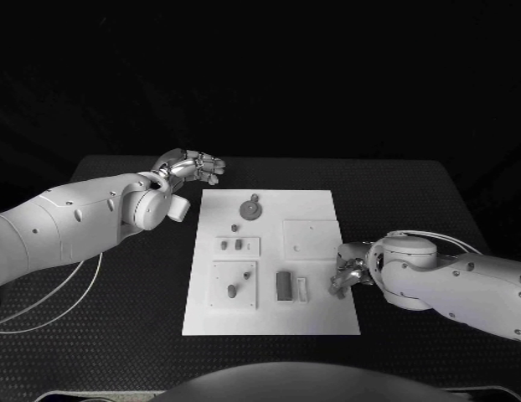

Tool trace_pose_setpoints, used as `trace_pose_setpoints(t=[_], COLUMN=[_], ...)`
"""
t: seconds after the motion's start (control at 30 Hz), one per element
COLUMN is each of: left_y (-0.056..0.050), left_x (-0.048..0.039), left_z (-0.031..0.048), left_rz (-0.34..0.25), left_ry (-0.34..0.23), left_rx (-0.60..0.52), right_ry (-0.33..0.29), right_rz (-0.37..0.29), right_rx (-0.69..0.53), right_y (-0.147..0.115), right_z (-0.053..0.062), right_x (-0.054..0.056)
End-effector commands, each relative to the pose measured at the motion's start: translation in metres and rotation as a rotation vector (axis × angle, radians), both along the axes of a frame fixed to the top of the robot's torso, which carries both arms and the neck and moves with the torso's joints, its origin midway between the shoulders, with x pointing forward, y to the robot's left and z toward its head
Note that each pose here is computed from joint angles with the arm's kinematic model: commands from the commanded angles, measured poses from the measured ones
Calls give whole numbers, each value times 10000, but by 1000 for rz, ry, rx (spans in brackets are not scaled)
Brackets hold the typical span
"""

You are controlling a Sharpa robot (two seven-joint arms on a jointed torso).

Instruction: Assemble the parts on the task board

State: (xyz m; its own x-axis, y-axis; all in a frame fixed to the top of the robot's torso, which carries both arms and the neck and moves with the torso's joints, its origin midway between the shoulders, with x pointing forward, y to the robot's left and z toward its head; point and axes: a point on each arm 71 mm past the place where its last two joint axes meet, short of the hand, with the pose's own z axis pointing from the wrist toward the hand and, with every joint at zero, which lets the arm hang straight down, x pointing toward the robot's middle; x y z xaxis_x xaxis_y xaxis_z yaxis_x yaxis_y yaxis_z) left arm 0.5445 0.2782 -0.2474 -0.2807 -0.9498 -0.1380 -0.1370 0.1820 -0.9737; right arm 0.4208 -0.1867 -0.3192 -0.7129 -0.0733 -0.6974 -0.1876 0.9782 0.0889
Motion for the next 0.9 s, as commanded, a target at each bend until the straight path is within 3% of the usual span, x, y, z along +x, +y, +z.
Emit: trace_pose_setpoints(t=[0.03,0.23,0.43,0.63,0.8,0.9], left_y=[-26,-23,-29,-28,-34,-31], left_x=[-3,-3,-3,-3,-2,-3], left_z=[8,8,8,7,7,7], left_rz=[-15,-15,-16,-17,-18,-18], left_ry=[-3,-2,-2,-1,-1,0], left_rx=[-15,-14,-15,-15,-16,-15], right_ry=[-64,-59,-15,109,183,203], right_rz=[74,77,36,-87,-209,-251], right_rx=[-87,-90,-48,86,214,269], right_y=[35,44,10,-42,-27,-7], right_z=[-123,-167,-181,-198,-177,-138], right_x=[-57,-90,-111,-162,-156,-163])
